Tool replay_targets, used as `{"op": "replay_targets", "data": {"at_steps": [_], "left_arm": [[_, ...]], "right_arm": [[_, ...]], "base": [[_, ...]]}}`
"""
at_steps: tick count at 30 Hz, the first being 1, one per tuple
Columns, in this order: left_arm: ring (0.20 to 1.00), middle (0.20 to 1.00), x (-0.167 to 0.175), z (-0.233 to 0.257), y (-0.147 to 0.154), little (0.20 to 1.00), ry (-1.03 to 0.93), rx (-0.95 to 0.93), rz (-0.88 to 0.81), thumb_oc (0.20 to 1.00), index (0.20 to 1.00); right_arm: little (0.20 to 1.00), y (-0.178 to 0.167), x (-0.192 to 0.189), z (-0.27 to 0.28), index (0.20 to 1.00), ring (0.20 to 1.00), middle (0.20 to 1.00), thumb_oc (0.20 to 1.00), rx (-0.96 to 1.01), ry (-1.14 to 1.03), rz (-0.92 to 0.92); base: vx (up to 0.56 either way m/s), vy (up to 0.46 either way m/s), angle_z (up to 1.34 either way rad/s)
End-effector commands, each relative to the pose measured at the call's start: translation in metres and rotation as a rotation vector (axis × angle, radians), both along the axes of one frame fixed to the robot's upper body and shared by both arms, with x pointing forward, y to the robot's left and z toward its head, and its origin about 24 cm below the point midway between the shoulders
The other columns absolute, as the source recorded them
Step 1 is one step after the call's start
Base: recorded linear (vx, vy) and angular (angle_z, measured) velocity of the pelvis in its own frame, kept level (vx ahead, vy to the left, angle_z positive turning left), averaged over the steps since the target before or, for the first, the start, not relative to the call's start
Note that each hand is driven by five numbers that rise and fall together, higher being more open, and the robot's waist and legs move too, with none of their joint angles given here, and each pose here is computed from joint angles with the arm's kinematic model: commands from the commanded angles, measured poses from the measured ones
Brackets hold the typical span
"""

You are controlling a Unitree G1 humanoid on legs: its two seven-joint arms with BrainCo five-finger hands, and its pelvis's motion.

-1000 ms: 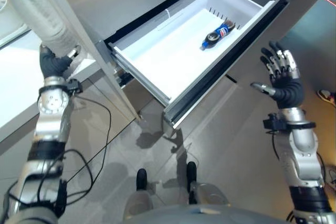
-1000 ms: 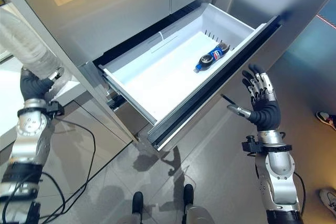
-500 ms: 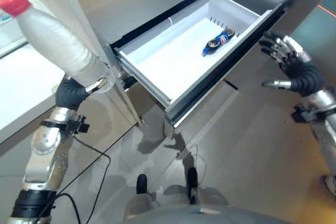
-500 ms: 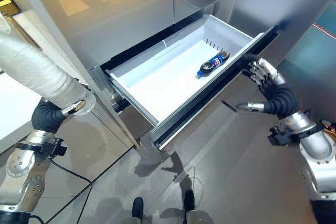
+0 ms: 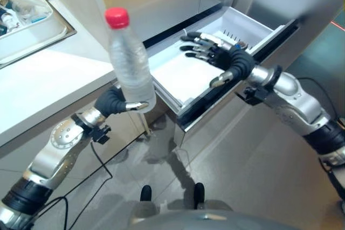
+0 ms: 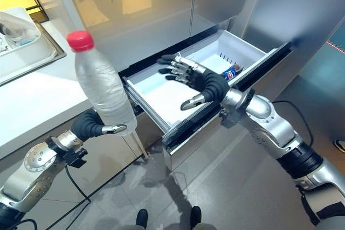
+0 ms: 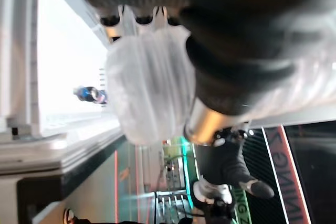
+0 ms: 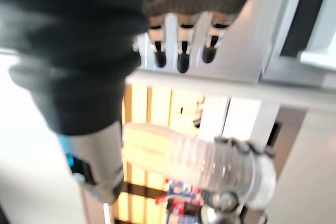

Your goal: Take the drinks into the refrigerator

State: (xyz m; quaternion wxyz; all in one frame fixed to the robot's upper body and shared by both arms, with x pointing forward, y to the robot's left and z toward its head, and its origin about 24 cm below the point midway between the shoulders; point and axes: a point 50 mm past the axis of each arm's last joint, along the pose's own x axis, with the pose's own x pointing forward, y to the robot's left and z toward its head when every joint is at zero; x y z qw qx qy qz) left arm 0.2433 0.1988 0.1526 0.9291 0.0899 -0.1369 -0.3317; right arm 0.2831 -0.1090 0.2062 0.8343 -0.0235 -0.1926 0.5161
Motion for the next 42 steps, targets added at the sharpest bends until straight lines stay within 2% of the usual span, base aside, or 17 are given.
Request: {"op": "replay_targets", "data": {"at_steps": [1, 6, 12, 20, 26, 32, 38, 42], "left_arm": [[0.2, 0.2, 0.007, 0.054, -0.011, 0.2, -0.278, -0.08, -0.05, 0.2, 0.2], [0.2, 0.2, 0.008, 0.051, -0.014, 0.2, -0.288, -0.117, -0.036, 0.2, 0.2], [0.2, 0.2, 0.013, 0.05, -0.024, 0.2, -0.29, -0.142, -0.055, 0.2, 0.2], [0.2, 0.2, 0.018, 0.047, -0.032, 0.2, -0.274, -0.12, -0.082, 0.2, 0.2], [0.2, 0.2, 0.017, 0.044, -0.029, 0.2, -0.269, -0.133, -0.06, 0.2, 0.2], [0.2, 0.2, 0.014, 0.037, -0.02, 0.2, -0.247, -0.148, -0.022, 0.2, 0.2], [0.2, 0.2, 0.013, 0.035, -0.022, 0.2, -0.218, -0.15, -0.06, 0.2, 0.2], [0.2, 0.2, 0.013, 0.034, -0.024, 0.2, -0.188, -0.135, -0.095, 0.2, 0.2]], "right_arm": [[1.0, 0.017, -0.004, 0.008, 1.0, 1.0, 1.0, 1.0, 0.055, -0.022, 0.084], [1.0, 0.034, -0.009, -0.009, 1.0, 1.0, 1.0, 1.0, 0.107, 0.042, 0.134], [1.0, 0.062, -0.013, -0.004, 1.0, 1.0, 1.0, 1.0, 0.134, 0.015, 0.202], [1.0, 0.091, -0.018, 0.015, 1.0, 1.0, 1.0, 1.0, 0.026, -0.092, 0.305], [1.0, 0.086, -0.012, 0.024, 1.0, 1.0, 1.0, 1.0, -0.02, -0.157, 0.265], [1.0, 0.057, 0.013, 0.016, 1.0, 1.0, 1.0, 1.0, 0.036, -0.047, 0.128], [1.0, 0.028, 0.038, 0.029, 1.0, 1.0, 1.0, 1.0, 0.088, -0.039, -0.037], [1.0, 0.029, 0.052, 0.051, 1.0, 1.0, 1.0, 1.0, 0.127, -0.071, -0.094]], "base": [[0.0, 0.0, 0.0], [0.0, 0.0, 0.0], [0.0, 0.0, 0.0], [0.0, 0.0, 0.0], [0.0, 0.0, 0.0], [0.0, 0.0, 0.0], [0.0, 0.0, 0.0], [0.0, 0.0, 0.0]]}}
